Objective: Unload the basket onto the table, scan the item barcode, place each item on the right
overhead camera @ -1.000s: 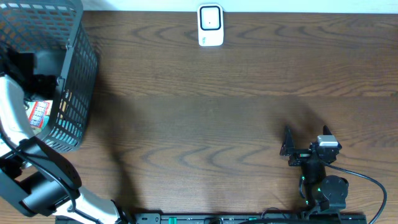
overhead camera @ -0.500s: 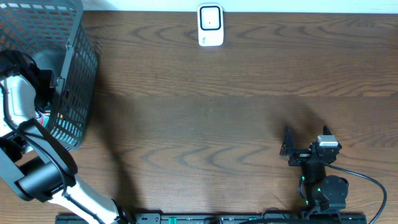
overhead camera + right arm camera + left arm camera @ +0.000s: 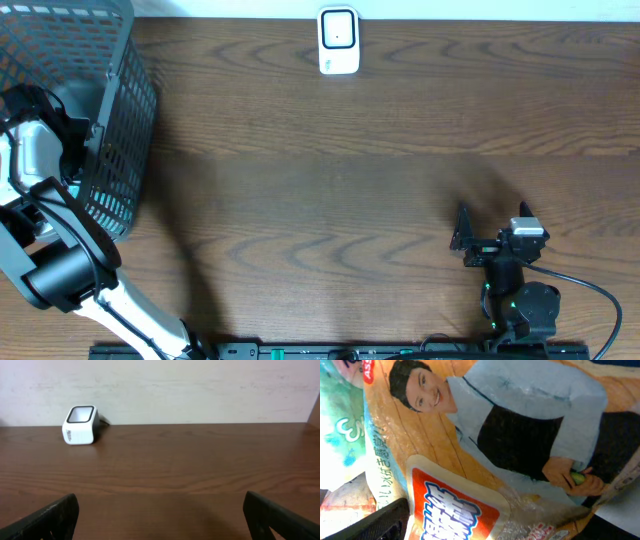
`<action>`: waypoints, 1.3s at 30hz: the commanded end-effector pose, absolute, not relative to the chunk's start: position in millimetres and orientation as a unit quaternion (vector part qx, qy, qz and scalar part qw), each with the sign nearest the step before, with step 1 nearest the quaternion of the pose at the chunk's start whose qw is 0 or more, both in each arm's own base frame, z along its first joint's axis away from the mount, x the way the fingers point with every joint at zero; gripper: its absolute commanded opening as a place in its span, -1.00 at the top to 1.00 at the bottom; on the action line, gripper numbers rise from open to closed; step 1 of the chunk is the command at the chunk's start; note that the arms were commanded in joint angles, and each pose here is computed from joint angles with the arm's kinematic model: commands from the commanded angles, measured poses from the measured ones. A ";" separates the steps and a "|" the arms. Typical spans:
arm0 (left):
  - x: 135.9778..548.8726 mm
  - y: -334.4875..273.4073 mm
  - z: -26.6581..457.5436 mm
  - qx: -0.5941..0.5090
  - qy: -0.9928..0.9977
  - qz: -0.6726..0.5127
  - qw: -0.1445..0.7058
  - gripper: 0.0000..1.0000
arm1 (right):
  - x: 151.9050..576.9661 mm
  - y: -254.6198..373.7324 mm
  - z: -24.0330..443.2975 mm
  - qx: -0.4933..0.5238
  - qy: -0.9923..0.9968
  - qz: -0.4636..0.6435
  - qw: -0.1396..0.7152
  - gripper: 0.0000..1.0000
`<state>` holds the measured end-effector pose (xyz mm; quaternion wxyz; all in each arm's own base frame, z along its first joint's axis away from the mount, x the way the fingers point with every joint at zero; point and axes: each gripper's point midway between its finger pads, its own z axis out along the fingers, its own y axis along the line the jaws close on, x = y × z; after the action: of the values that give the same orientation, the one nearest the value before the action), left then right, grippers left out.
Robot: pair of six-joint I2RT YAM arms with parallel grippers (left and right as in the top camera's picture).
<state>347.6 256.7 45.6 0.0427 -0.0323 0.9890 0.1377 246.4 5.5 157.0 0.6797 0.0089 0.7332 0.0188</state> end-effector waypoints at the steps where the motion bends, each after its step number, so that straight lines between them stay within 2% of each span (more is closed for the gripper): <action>1: 341.8 253.7 25.3 -0.021 0.992 0.127 0.016 -0.41 | 246.2 6.7 156.5 0.011 0.733 0.024 0.680 -0.99; 4: 339.9 252.5 20.1 -0.021 0.992 0.122 0.009 -0.09 | 246.2 6.7 156.5 0.011 0.733 0.024 0.680 -0.99; 7: 339.5 252.4 21.0 -0.021 0.992 0.123 0.008 0.39 | 246.2 6.7 156.5 0.010 0.733 0.024 0.680 -0.99; 12: 347.4 254.5 42.2 -0.040 0.989 0.136 0.035 0.85 | 246.2 6.7 156.5 0.011 0.733 0.024 0.680 -0.98; 20: 366.8 253.0 139.2 -0.063 0.968 0.191 0.152 0.85 | 246.2 6.7 156.5 0.011 0.733 0.024 0.680 -0.99; 26: 375.8 232.5 241.5 -0.105 0.925 0.181 0.316 0.85 | 246.2 6.7 156.5 0.011 0.733 0.024 0.680 -0.99; 35: 341.7 204.6 394.0 -0.158 0.813 0.202 0.523 0.85 | 246.2 6.7 156.5 0.010 0.733 0.024 0.680 -0.98; 39: 323.9 186.4 456.3 -0.224 0.732 0.141 0.628 0.85 | 246.2 6.7 156.5 0.010 0.733 0.024 0.680 -0.99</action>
<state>342.8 205.5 401.6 0.5388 -0.1595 0.8007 0.2075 246.4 5.4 157.0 0.6799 0.0090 0.7330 0.0187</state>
